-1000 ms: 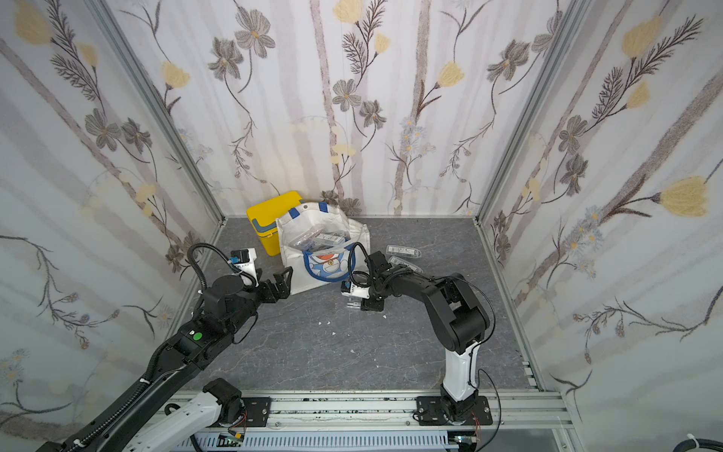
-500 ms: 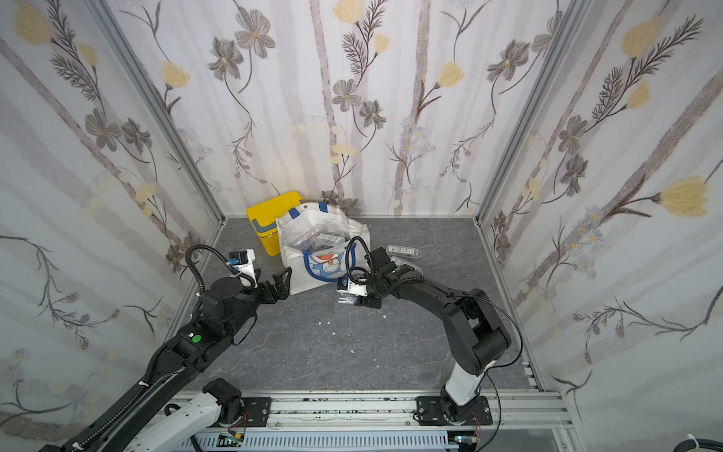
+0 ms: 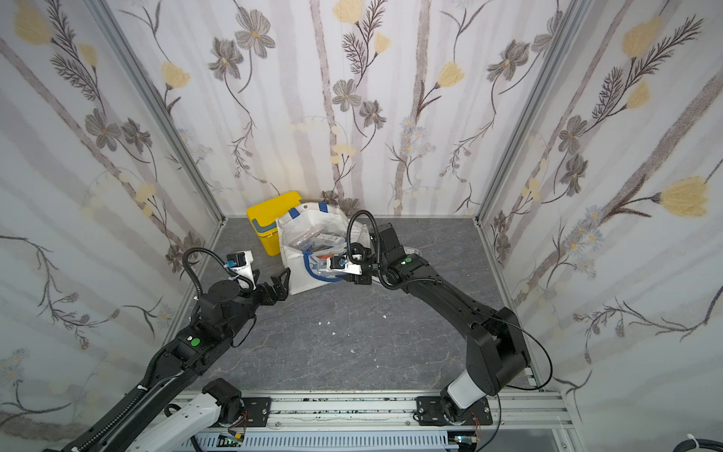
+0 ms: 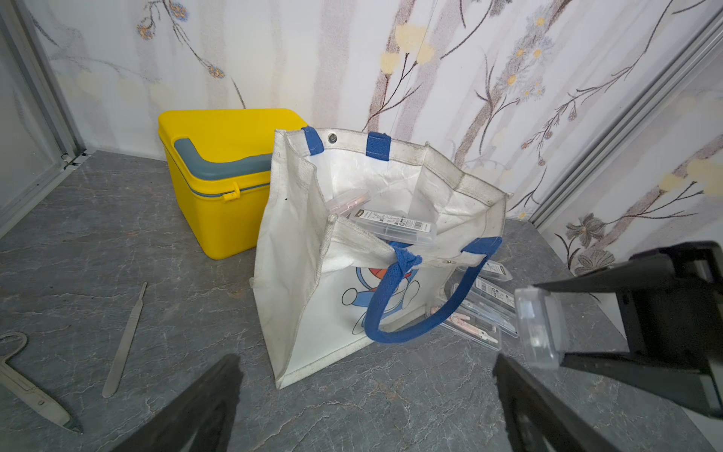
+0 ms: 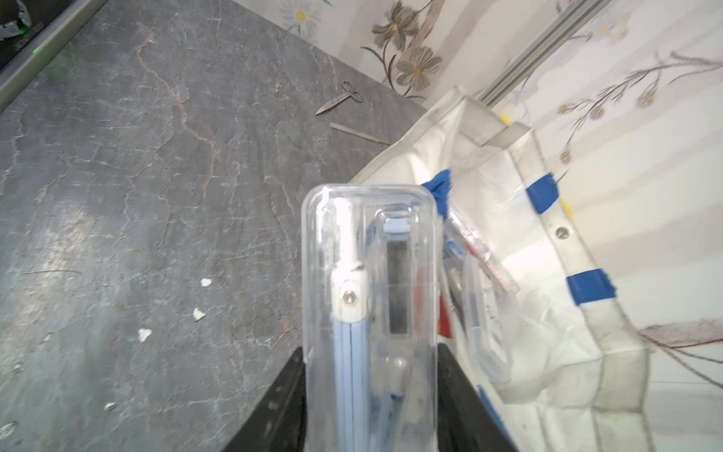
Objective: Put the compass set into the canvas bag
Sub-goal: Place the compass set in the canvas bag.
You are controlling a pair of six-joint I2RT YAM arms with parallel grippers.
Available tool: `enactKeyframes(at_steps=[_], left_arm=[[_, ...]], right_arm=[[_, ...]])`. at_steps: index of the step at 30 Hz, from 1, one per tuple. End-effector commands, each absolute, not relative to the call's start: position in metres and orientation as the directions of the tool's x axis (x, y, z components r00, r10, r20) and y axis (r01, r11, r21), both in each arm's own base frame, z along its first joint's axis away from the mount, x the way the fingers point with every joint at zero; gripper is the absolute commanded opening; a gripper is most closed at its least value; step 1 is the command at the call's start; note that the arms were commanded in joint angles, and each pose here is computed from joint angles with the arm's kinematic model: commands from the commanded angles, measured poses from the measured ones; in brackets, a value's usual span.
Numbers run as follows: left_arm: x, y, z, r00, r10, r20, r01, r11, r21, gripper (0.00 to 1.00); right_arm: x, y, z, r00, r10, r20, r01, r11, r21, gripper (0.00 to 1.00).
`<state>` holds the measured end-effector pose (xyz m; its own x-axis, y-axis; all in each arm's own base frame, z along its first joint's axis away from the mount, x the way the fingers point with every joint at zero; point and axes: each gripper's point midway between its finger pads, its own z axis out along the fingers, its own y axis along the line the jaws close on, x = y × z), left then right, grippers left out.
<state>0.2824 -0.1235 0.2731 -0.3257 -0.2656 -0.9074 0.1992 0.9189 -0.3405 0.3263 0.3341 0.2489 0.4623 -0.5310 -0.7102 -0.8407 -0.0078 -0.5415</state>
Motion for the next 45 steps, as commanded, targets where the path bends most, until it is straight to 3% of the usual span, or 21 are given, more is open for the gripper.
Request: enactKeyframes(at_steps=[1, 12, 21, 31, 45], left_arm=[[0.284, -0.121, 0.280, -0.298, -0.291, -0.909, 0.191, 0.915, -0.355, 1.00], [0.280, -0.119, 0.274, -0.311, -0.306, -0.900, 0.181, 0.910, -0.373, 1.00], [0.278, -0.114, 0.269, -0.316, -0.310, -0.897, 0.159, 0.915, -0.372, 1.00], [0.278, -0.113, 0.269, -0.313, -0.302, -0.900, 0.158, 0.918, -0.363, 1.00], [0.273, -0.108, 0.270, -0.299, -0.305, -0.904, 0.153, 0.920, -0.361, 1.00]], right_arm=[[0.341, 0.348, 0.267, 0.542, -0.483, -0.687, -0.789, -0.014, -0.614, 0.44], [0.419, 0.383, 0.289, 0.615, -0.469, -0.634, -0.676, 0.099, -0.730, 0.44], [0.465, 0.397, 0.256, 0.571, -0.497, -0.653, -0.696, 0.129, -0.706, 0.45], [0.480, 0.396, 0.215, 0.512, -0.556, -0.655, -0.728, 0.124, -0.674, 0.48], [0.480, 0.397, 0.210, 0.507, -0.568, -0.648, -0.730, 0.116, -0.673, 0.54]])
